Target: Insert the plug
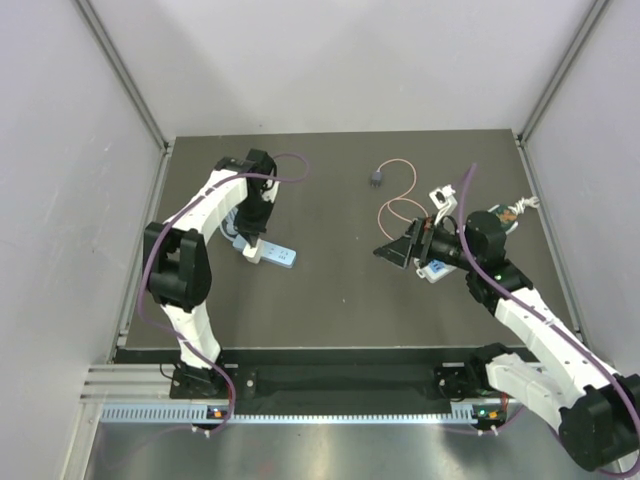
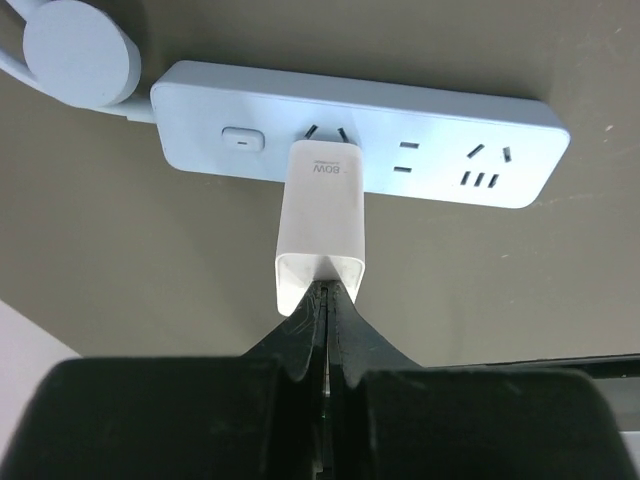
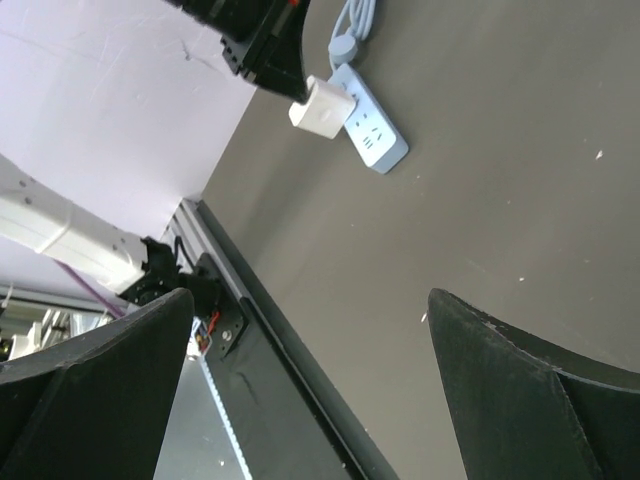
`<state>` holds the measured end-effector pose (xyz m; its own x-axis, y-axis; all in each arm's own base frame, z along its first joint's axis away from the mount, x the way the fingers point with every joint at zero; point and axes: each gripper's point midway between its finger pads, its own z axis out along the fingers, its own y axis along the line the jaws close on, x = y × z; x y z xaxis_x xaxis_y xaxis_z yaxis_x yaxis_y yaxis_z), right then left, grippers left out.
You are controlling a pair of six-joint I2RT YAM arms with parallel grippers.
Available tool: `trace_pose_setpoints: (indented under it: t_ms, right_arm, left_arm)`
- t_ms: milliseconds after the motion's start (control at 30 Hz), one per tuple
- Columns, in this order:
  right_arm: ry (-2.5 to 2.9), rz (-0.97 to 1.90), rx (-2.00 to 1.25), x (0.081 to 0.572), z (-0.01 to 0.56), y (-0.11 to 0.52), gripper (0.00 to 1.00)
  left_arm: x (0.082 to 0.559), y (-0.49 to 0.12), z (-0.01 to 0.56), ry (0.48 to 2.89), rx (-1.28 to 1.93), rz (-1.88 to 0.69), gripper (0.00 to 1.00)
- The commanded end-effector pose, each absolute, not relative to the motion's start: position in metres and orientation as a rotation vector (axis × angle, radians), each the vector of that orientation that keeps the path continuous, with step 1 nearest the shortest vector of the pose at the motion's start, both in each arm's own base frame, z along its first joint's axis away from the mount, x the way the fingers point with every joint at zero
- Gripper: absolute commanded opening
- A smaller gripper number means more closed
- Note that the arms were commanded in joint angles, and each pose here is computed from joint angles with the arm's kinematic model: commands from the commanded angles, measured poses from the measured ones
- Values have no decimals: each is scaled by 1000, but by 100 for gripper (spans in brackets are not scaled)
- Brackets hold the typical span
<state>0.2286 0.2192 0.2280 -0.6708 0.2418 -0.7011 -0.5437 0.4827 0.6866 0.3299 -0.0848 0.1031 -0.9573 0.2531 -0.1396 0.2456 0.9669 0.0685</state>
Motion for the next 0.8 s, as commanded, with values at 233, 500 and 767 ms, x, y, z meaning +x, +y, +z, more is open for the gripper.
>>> trace_pose_setpoints:
  t_ms: [233,500,767]
  right_arm:
    - [1928,1178,-239,243,250,217,100]
    - [2062,921,-85,271,226,191,100]
    - [2203,660,7,330,190,177,100]
  left_arm:
    - [356,-85,93,2897,388,118,0]
    - [366,-79,130,2844,373,197,22]
    - [383,-107,222,2512,362,-26,50]
